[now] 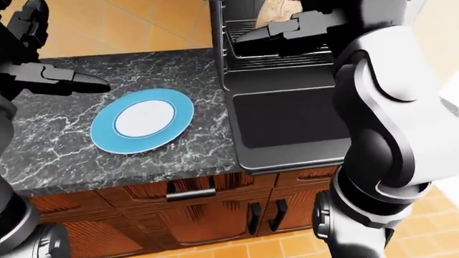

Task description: Pick the bread from the top rack and place it on the plate on the counter.

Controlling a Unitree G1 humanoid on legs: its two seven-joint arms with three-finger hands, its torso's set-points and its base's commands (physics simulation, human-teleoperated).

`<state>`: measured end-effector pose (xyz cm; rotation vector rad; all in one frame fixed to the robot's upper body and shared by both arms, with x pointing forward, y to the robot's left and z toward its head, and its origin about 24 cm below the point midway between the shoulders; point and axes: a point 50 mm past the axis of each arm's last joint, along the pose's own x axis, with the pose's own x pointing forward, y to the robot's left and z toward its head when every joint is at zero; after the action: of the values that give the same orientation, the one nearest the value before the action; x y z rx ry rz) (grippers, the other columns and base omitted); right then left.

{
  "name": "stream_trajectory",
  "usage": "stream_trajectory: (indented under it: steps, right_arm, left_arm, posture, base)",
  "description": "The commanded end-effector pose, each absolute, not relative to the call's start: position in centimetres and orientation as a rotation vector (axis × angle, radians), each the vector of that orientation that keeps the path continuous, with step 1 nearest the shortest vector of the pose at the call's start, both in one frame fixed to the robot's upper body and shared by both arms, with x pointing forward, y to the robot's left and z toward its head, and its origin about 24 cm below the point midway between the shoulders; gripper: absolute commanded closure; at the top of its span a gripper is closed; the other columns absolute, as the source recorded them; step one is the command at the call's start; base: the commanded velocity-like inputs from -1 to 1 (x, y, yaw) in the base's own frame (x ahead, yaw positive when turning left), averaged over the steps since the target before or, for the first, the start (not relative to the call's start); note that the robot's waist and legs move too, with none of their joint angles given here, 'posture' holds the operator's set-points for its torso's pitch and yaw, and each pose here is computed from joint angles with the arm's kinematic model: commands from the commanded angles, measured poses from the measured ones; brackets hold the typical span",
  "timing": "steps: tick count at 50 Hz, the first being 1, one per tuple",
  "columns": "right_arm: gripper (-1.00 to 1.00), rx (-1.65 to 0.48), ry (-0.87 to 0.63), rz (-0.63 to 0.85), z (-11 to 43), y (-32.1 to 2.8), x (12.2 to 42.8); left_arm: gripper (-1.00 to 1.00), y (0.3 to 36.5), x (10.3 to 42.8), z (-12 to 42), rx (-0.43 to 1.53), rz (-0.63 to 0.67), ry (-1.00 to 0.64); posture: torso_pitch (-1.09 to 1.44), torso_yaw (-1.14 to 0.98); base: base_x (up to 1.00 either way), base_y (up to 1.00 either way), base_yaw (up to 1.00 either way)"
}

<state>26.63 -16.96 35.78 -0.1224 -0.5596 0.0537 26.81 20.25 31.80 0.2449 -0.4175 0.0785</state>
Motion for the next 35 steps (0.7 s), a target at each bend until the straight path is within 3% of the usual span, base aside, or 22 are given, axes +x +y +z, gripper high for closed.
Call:
stream_trajectory:
  steps: [1,22,35]
  right_arm:
    - [-1.00,-0.126,-0.610,0.063,36.5,-16.7,26.0]
    - [-1.00,-0.142,-0.604,0.039,36.9,-17.1,25.5]
    - [-1.00,-0.216,-0.500,-0.008,38.0,-17.6,26.2]
  left_arm:
    - [-1.00,20.5,26.4,32.7,0.252,0.101,-0.468]
    - [-1.00,20.6,26.4,32.9,0.254,0.105,-0.471]
    - [-1.00,20.8,26.3,32.6,0.253,0.108,-0.466]
  posture:
    - [0.00,0.00]
    - [0.00,0.00]
    - [0.00,0.00]
  base:
    - [0.00,0.00,0.00]
    - [0.00,0.00,0.00]
    - [0.00,0.00,0.00]
